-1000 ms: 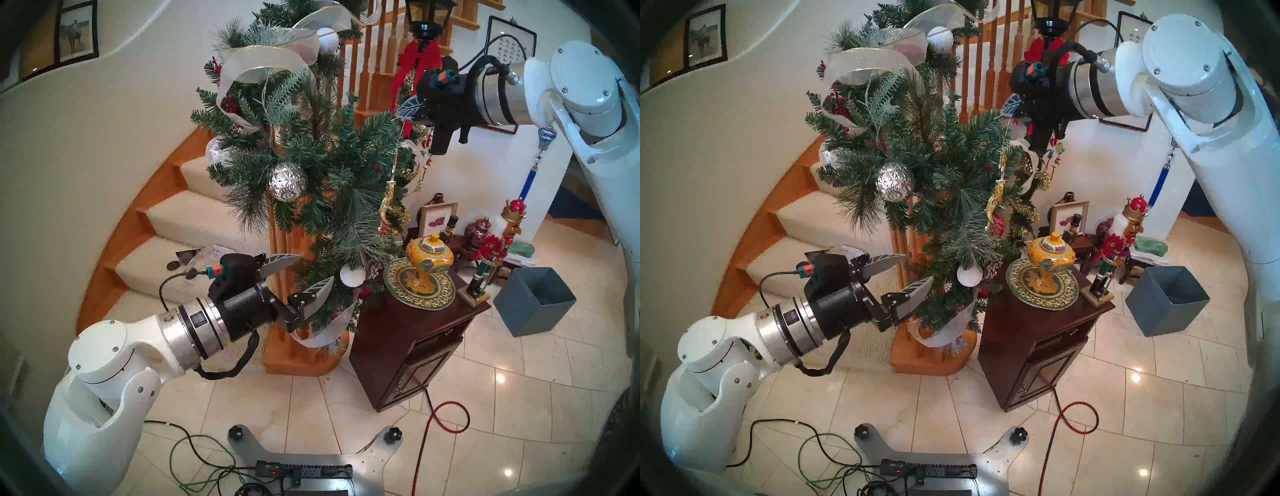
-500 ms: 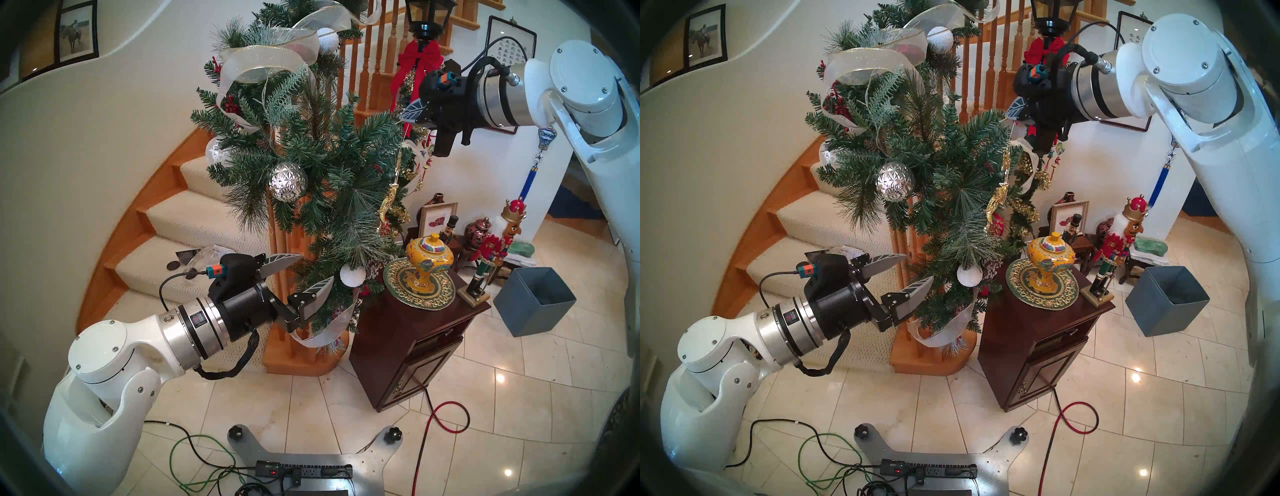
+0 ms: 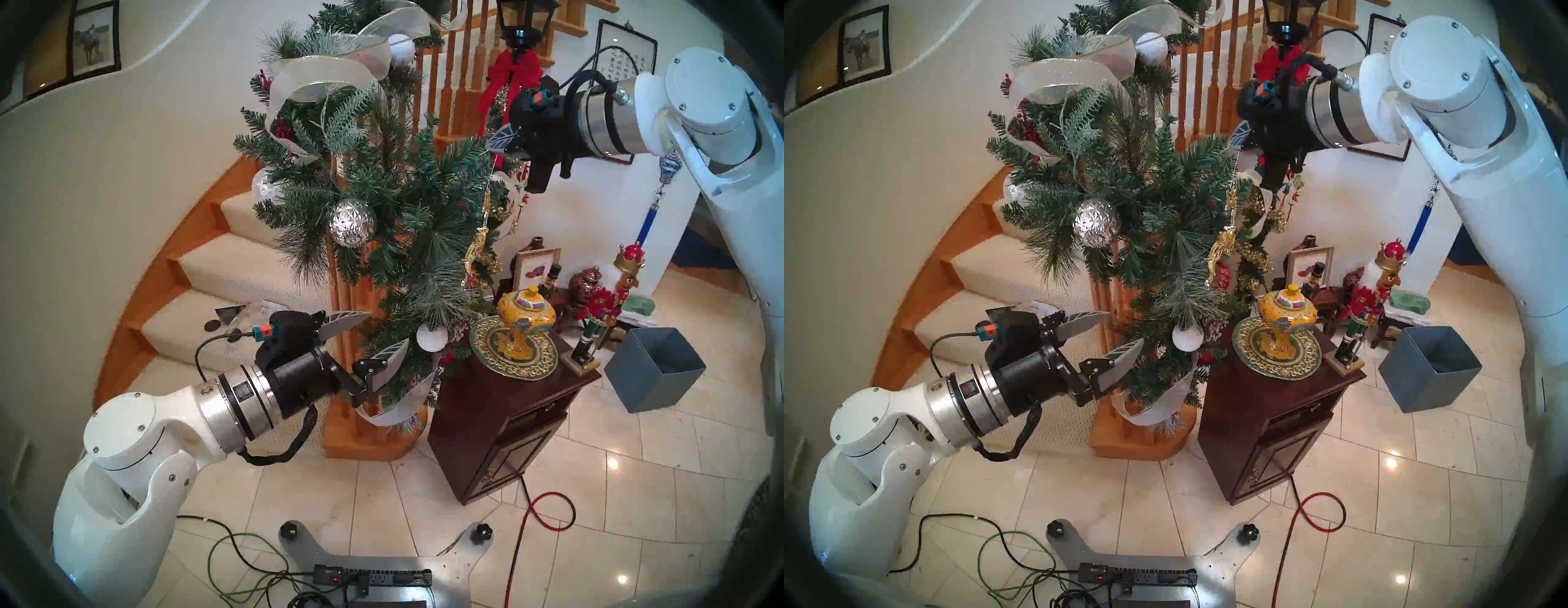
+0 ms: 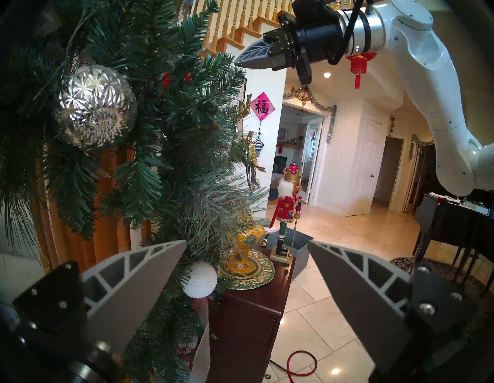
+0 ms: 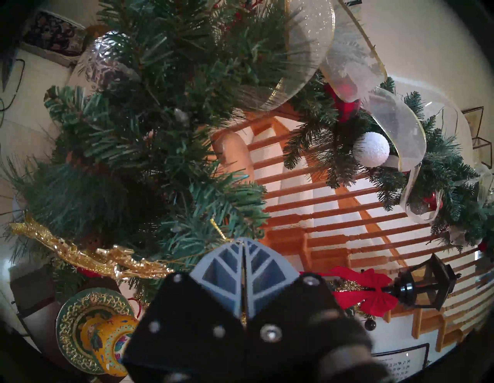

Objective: Hang the ornament onto the Christmas-tree-style decoration

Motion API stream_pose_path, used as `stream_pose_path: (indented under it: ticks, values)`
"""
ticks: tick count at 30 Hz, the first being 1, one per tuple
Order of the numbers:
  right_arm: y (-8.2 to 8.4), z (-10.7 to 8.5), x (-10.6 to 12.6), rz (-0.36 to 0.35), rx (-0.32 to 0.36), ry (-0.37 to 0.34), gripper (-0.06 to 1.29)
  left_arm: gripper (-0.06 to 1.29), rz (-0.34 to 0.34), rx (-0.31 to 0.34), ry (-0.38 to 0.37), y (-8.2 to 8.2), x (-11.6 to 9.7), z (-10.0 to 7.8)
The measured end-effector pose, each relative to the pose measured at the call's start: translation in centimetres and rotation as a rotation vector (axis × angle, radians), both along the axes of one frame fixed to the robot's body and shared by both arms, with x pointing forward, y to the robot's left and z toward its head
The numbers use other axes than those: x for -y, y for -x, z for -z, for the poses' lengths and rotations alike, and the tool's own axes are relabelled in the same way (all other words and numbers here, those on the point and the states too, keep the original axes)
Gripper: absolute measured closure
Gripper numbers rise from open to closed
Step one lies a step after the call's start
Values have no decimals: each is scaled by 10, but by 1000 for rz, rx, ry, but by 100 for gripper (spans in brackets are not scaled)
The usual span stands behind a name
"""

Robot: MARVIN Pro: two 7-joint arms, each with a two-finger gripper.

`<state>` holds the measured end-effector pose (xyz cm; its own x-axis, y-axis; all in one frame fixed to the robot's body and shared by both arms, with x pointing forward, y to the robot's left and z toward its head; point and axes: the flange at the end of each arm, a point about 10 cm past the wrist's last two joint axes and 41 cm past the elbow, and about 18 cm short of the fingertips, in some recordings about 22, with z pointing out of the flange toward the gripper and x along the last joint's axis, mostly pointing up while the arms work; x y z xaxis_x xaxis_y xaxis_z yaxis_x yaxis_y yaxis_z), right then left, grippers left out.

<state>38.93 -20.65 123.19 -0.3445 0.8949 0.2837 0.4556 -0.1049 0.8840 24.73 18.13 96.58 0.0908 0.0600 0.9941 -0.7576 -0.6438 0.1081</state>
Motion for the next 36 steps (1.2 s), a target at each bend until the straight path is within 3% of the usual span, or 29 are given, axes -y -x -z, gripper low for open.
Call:
stream_pose_path:
  ticks: [36]
  values:
    - [3,3,-15,-36,-12,17,127,0,0,0,0,0,0,0]
